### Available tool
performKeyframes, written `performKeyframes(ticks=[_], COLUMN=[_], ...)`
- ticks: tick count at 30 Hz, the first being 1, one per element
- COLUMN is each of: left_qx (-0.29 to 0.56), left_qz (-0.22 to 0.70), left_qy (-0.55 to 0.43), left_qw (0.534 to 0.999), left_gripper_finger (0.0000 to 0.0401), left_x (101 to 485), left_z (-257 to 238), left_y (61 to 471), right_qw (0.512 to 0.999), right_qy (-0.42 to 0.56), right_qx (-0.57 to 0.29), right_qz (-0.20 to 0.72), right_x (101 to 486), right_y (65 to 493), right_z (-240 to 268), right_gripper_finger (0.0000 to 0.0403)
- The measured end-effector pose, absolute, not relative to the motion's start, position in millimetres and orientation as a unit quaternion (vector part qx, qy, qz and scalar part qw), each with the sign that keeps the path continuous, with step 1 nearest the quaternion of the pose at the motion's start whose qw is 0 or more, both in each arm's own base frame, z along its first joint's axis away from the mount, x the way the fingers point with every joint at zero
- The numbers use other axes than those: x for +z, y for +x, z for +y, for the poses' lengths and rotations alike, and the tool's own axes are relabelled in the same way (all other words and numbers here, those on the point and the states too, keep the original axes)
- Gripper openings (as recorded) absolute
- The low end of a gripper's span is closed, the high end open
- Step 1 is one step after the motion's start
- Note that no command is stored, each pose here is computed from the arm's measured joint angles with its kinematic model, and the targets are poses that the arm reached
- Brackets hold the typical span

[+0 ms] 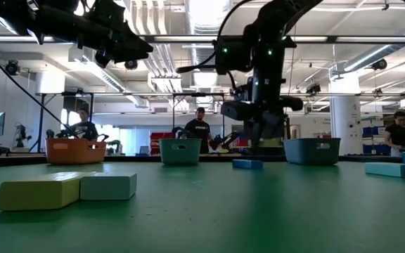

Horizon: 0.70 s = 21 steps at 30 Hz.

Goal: Sort & place blocks by color
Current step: Put the yellow block into the gray bin

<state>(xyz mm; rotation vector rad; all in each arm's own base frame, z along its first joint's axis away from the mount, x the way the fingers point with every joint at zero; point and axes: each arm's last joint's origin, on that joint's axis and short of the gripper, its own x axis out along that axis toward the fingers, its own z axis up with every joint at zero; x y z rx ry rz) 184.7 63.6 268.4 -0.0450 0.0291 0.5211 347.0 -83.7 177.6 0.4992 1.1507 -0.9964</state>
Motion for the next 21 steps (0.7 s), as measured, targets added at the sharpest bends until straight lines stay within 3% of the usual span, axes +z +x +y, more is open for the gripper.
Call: performKeyframes(ticks=[13, 21], left_qx=[0.258, 0.258], left_qz=[0.016, 0.016], left_qy=[-0.022, -0.022], left_qw=[0.966, 0.966], left_gripper_finger=[0.0161, 0.0161], left_x=[268.1, 268.1], left_z=[63.7, 63.6], left_y=[184.6, 184.6], right_qw=[0.65, 0.601], right_qy=[0.192, 0.241], right_qx=[-0.535, -0.593], right_qz=[0.504, 0.478], right_x=[236.7, 229.3], right_y=[295.5, 248.8], right_z=[-119.0, -146.6], right_gripper_finger=[0.0126, 0.0126])
